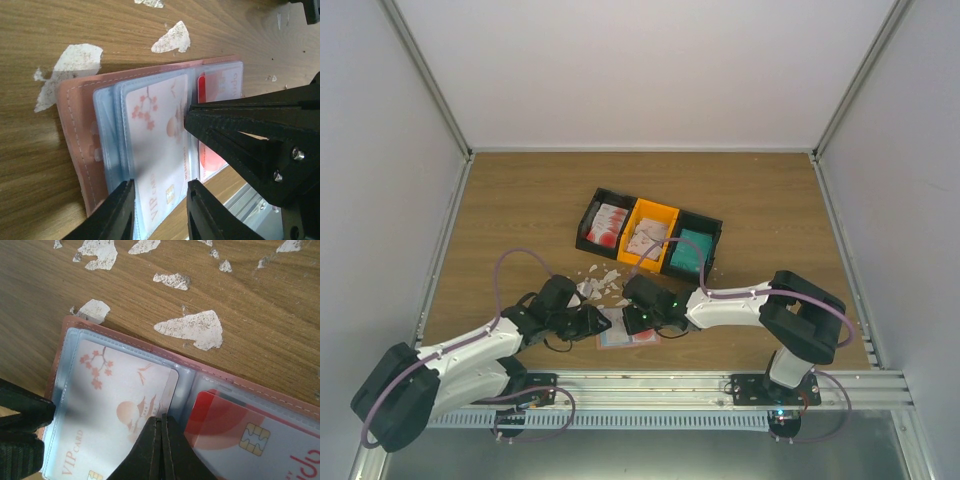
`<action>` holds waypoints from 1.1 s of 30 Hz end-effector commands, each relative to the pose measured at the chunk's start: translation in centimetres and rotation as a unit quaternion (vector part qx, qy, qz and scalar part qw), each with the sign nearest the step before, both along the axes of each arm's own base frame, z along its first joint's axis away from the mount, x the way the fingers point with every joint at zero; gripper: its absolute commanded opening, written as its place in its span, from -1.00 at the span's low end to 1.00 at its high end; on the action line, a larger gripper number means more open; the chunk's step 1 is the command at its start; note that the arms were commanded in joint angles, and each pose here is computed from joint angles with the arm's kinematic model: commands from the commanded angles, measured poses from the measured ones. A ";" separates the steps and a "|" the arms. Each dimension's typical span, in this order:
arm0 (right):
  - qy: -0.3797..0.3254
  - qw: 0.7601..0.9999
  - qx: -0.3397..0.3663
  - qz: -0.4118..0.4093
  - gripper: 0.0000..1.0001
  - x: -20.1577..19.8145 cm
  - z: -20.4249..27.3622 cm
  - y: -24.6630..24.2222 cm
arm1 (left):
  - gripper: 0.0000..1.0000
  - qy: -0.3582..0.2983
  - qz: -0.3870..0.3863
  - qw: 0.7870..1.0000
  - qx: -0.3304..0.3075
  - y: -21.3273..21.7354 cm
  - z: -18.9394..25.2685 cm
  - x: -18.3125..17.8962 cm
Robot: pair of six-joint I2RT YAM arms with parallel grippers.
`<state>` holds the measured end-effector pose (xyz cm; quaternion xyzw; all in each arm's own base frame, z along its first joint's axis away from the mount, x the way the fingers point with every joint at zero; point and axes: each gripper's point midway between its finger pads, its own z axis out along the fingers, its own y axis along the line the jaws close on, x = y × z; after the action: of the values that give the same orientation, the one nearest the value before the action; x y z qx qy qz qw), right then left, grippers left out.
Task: Put the credit cards into the card holder
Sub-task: Turn over the card slot in the card holder.
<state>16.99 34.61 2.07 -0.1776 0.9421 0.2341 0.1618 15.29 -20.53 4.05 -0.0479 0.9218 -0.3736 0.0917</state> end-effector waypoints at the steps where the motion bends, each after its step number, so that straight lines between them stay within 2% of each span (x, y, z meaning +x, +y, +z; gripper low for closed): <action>1: 0.005 0.998 -0.059 -0.018 -0.99 -0.5 -2.3 -2.7 | -0.40 -0.011 -0.007 1.000 -0.009 -0.4 0.1 0.1; 7: 0.008 0.998 -0.058 -0.018 -0.99 -0.6 -2.3 -2.7 | -0.44 -0.004 -0.009 1.000 -0.006 -0.4 -0.2 0.0; 12: 0.008 0.998 -0.065 -0.023 -0.99 -0.6 -2.6 -3.1 | -0.28 0.000 -0.007 1.000 0.000 -0.2 -0.5 -0.1; 16: 0.008 0.997 -0.067 -0.026 -0.99 -0.6 -2.6 -3.2 | -0.25 -0.003 -0.006 1.000 0.000 -0.2 -0.4 0.0; 24: 0.008 0.998 -0.063 -0.024 -0.99 -0.6 -2.6 -3.0 | -0.57 -0.003 -0.022 0.999 -0.025 -1.0 0.0 -0.3; 33: 0.008 0.998 -0.062 -0.023 -0.99 -0.6 -2.6 -3.0 | -0.60 -0.006 -0.026 0.999 -0.029 -1.2 0.2 -0.2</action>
<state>17.01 34.58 2.02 -0.1681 0.9435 0.2346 0.1627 14.98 -21.06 3.69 -0.0418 0.9190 -0.3845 0.0767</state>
